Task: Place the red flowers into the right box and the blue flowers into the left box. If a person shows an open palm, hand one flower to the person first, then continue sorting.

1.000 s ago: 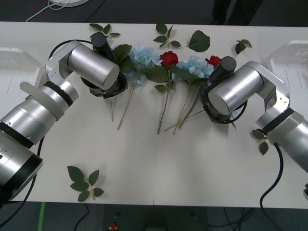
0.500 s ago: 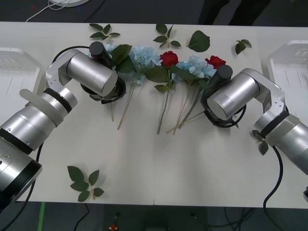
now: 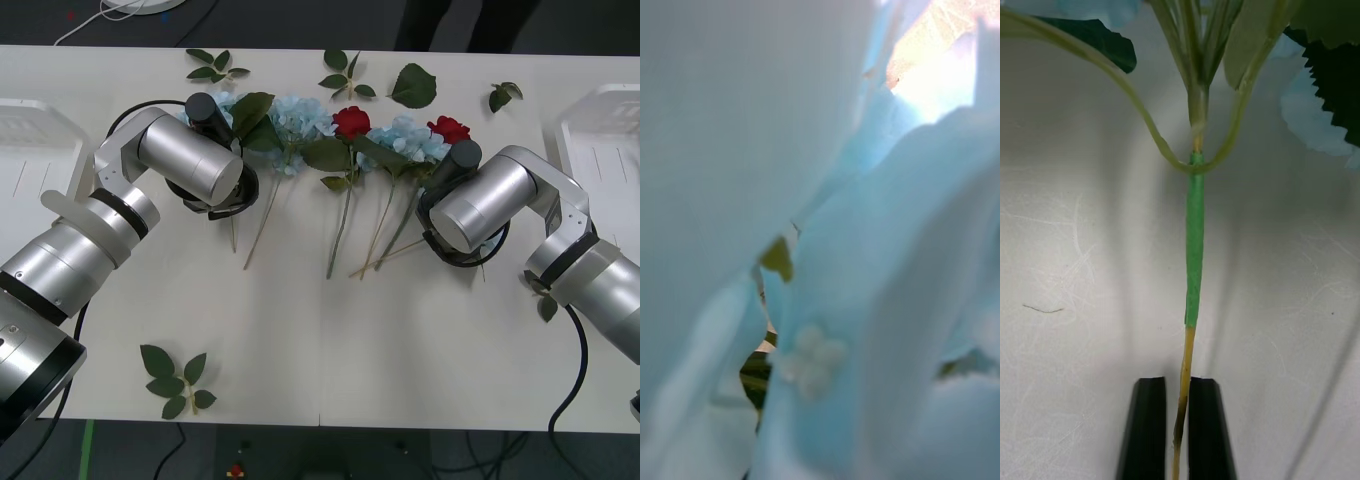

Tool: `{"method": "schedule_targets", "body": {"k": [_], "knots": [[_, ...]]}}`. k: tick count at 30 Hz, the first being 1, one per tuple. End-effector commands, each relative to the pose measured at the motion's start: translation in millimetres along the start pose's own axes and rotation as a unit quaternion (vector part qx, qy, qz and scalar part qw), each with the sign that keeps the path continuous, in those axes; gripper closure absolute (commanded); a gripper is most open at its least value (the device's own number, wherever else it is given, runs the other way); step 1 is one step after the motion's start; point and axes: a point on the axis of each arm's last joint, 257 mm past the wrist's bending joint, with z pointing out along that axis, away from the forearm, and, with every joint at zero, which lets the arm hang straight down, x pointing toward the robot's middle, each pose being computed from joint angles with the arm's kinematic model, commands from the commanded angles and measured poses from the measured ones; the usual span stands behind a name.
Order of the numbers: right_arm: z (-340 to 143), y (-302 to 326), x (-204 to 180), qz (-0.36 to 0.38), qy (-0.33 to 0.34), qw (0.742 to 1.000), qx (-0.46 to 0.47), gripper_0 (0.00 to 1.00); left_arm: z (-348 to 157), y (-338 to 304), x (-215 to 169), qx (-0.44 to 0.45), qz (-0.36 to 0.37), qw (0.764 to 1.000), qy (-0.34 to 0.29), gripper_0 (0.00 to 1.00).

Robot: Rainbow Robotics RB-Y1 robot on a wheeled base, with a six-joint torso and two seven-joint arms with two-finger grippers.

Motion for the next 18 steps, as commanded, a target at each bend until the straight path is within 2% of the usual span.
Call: {"method": "schedule_targets", "body": {"k": [1, 12, 18], "knots": [[-14, 33, 4, -0.009, -0.001, 0.999, -0.031, 1.00, -1, 19, -10, -0.011, 0.022, 1.000, -0.013, 1.00], [-45, 40, -13, -0.034, 0.023, 0.998, -0.038, 1.00, -4, 21, -17, -0.015, 0.020, 0.999, -0.024, 1.00], [-77, 27, -34, -0.073, 0.035, 0.996, -0.041, 1.00, -55, 28, -57, -0.009, -0.027, 0.999, -0.033, 1.00]]}}
